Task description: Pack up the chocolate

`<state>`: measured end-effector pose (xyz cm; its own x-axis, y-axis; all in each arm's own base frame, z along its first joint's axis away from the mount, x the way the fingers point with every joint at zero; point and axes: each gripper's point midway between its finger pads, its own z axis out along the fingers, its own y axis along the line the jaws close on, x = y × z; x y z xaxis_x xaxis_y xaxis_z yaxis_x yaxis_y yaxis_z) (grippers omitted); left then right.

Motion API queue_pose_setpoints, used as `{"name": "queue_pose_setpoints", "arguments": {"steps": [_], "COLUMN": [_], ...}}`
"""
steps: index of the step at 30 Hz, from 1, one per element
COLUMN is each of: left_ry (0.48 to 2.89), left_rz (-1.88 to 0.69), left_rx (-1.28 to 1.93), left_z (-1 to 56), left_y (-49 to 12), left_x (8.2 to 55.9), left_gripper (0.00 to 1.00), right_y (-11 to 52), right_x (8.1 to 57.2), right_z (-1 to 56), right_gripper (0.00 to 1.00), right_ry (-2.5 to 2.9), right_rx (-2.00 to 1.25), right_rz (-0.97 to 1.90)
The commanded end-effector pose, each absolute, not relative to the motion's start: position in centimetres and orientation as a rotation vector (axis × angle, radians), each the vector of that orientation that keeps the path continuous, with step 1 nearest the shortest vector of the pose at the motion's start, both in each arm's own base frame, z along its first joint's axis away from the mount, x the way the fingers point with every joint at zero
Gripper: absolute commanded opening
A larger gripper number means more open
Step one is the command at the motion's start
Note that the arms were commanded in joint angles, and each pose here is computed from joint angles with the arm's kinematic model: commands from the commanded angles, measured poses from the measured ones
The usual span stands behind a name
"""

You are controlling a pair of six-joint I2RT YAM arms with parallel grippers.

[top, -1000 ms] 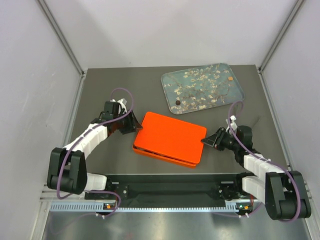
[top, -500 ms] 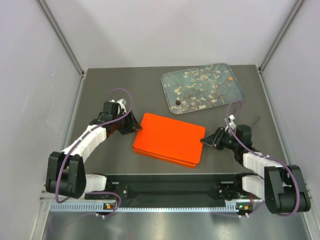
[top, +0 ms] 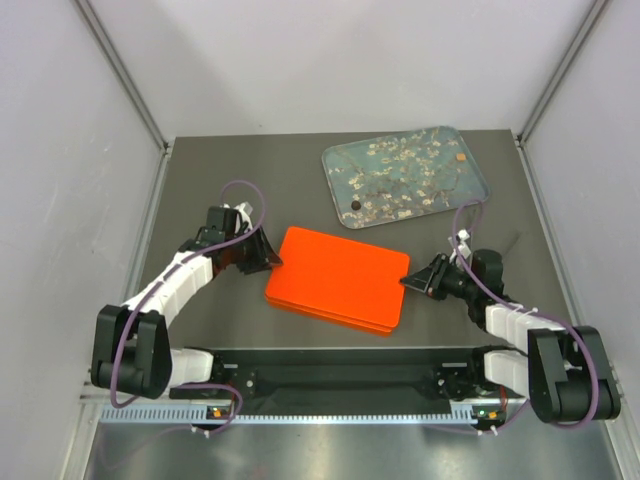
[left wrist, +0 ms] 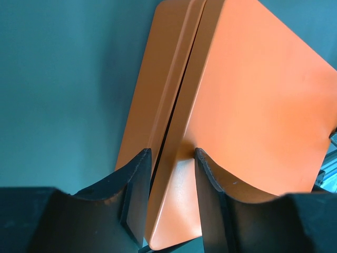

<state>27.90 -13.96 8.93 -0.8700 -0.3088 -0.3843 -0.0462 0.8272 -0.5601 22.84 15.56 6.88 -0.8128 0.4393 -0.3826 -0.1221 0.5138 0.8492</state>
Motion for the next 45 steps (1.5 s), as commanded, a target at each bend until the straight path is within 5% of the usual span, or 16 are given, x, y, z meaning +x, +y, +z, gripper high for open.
{"name": "queue_pose_setpoints", "arguments": {"steps": [1, 21, 33, 45], "left_ry": [2.529, 2.553, 2.547, 2.569], "left_rz": [-0.764, -0.654, -0.644, -0.530], "left_rx": [-0.242, -0.240, -0.240, -0.287], "left_z": [9.2, 8.8, 9.2, 8.1], "left_y": [-13.9, -13.6, -13.5, -12.1], "left_x": [27.8, 27.8, 27.6, 27.5], "left_gripper": [0.43, 0.48, 0.48, 0.47], "right_y": [15.5, 16.0, 15.7, 14.8], "right_x": [23.7, 22.9, 22.9, 23.0], "right_z": [8.2, 6.9, 7.3, 7.8], "right_gripper": [0.02, 0.02, 0.33, 0.38], "right_ry": [2.117, 2.105, 2.101, 2.122], "right_rx": [0.202, 0.291, 0.303, 0.295], "right_rz": [1.289, 1.364, 1.333, 1.227]}}
